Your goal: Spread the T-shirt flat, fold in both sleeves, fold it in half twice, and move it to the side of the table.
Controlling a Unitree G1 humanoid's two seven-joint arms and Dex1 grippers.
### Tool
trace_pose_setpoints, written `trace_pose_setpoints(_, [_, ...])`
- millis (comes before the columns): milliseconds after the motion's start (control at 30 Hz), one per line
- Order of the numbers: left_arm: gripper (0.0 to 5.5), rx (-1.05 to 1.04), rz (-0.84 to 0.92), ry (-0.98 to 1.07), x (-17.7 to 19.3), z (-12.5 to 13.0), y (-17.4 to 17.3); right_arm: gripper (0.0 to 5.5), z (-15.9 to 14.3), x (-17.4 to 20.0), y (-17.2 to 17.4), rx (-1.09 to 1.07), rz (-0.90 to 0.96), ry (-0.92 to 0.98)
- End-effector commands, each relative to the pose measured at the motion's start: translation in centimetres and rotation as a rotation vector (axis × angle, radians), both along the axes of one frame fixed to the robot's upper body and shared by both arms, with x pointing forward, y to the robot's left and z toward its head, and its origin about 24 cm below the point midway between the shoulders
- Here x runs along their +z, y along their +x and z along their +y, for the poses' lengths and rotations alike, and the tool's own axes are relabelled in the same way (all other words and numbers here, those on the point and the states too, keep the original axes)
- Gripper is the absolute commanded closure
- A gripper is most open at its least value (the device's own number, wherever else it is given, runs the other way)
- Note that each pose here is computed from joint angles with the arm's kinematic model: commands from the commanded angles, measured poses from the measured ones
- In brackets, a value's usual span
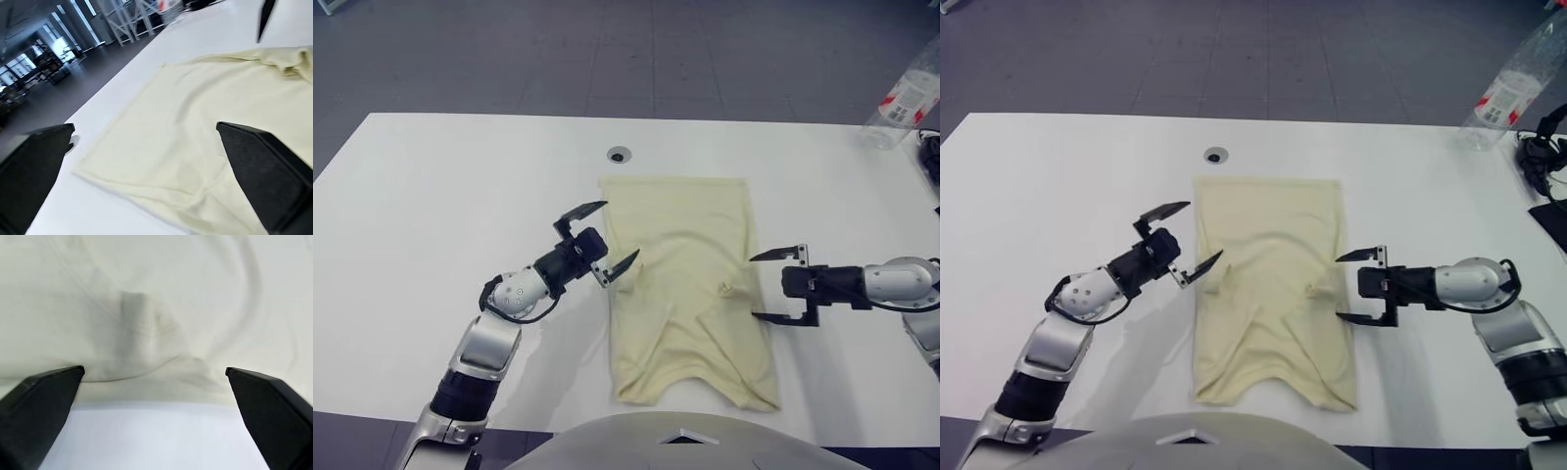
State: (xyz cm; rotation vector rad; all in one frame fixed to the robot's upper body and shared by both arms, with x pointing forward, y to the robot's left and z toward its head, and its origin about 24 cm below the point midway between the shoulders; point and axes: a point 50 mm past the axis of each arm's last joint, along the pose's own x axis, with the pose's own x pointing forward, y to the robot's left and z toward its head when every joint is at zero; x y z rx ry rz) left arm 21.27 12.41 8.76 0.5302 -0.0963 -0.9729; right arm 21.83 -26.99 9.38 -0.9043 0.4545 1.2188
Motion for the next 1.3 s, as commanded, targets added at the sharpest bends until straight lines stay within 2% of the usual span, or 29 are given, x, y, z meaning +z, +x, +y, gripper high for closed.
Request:
trace_pose_setpoints(33, [0.10,-0.123,0.009,0.038,1.2,-0.2,-2.0,0.11,0.2,2.6,0.2,-0.023,-0.091,0.009])
trace_pose_setpoints(300, [0.10,-0.319,0.002,0.096,4.6,-0.3,-5.4,0.11,1.7,5.0,-2.1,-0.102,-0.123,0.107])
trace_pose_setpoints(500, [0.10,-0.527,0.149,0.186,3.5,-0.9,-9.0,0.11,2.4,4.5,-3.7,-0.130,-0.103,0.114])
trace_pose_setpoints(800, [0.10,-0.569,0.231,0.320,1.1,-1.0,-11.2,0.11,2.9,4.0,-4.5,-0.125,-0.101,0.102])
trace_pose_setpoints(1300, [0.10,-0.520,0.266,0.406,-1.8,-1.5,-11.0,0.11,3.5,4.3,-4.6,-0.101,-0.120,0.109])
